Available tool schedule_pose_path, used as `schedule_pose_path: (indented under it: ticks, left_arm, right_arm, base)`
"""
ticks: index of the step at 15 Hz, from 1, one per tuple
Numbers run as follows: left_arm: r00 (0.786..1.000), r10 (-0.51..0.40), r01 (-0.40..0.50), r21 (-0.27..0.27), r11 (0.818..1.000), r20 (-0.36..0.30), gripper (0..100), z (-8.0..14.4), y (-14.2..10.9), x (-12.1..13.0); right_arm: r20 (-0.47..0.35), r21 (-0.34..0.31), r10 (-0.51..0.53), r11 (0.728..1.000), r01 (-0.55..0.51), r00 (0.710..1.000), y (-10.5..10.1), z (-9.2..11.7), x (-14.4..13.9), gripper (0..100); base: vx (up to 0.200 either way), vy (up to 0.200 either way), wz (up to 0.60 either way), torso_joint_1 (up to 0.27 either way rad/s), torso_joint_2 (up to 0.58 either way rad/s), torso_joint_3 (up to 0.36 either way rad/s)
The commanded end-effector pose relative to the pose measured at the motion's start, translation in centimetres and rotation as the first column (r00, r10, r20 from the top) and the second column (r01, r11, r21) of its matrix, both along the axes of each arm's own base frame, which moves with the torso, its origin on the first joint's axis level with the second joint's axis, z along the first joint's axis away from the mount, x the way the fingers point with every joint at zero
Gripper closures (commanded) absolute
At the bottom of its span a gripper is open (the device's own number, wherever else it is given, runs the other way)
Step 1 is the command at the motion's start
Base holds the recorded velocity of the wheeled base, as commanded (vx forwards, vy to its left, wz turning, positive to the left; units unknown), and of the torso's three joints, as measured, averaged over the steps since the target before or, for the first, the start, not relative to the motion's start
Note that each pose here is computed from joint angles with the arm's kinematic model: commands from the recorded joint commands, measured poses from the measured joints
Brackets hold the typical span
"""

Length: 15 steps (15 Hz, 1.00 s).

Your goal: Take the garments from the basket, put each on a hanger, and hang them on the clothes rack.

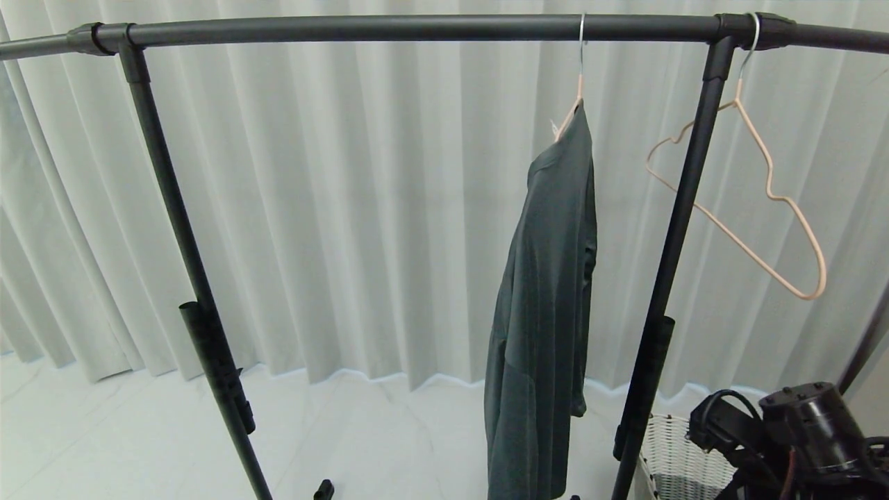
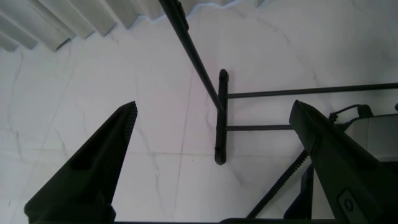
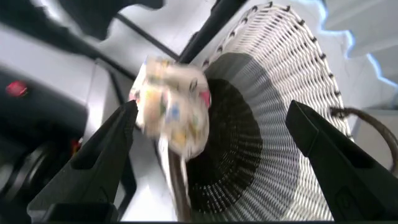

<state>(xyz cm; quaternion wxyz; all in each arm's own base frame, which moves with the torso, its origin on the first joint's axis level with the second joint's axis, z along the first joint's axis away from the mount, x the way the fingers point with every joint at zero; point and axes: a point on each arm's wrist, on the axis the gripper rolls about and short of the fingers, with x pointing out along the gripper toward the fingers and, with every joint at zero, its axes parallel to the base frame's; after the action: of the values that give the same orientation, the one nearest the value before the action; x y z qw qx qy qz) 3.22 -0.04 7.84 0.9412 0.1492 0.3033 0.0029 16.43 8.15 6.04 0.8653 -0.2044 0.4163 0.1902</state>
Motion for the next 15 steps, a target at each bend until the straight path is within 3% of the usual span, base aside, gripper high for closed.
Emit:
schedule_pose_path:
  ticks: [1,5,8,12,13,15]
  left_arm:
    - [1.000,-0.001,0.001,0.003,1.000,-0.018,0,-0.1,0.0,0.2]
    - [0.999,-0.005,0.005,0.004,1.000,-0.038,0,-0.1,-0.1,0.3]
    - [0.999,-0.004,0.004,0.005,1.000,-0.038,0,-0.1,-0.1,0.3]
    - [1.000,-0.003,0.003,0.005,1.000,-0.028,0,-0.1,0.0,0.2]
    - [1.000,-0.003,0.003,0.004,1.000,-0.027,0,-0.1,0.0,0.2]
    - [1.000,-0.003,0.003,0.004,1.000,-0.025,0,-0.1,0.0,0.2]
  right_arm:
    - [-0.098,-0.062,0.004,0.998,-0.010,0.995,0.8,-2.5,0.6,0]
    - [-0.118,-0.087,-0.019,0.996,0.009,0.993,0.6,-3.0,0.8,0]
    - [-0.115,-0.146,-0.069,0.988,0.052,0.991,0.3,-3.6,1.1,0]
    - [-0.097,-0.159,-0.149,0.978,0.133,0.984,0.5,-3.8,1.5,0]
    - [-0.097,-0.167,-0.155,0.976,0.137,0.983,0.4,-3.9,1.4,100]
    - [-0.088,-0.164,-0.154,0.977,0.138,0.984,0.5,-3.7,1.2,100]
  base:
    - [0.000,0.000,0.00,0.000,0.00,0.000]
    - [0.000,0.000,0.00,0.000,0.00,0.000]
    - [0.000,0.000,0.00,0.000,0.00,0.000]
    - [0.000,0.000,0.00,0.000,0.00,0.000]
    - [0.000,0.000,0.00,0.000,0.00,0.000]
    - [0.000,0.000,0.00,0.000,0.00,0.000]
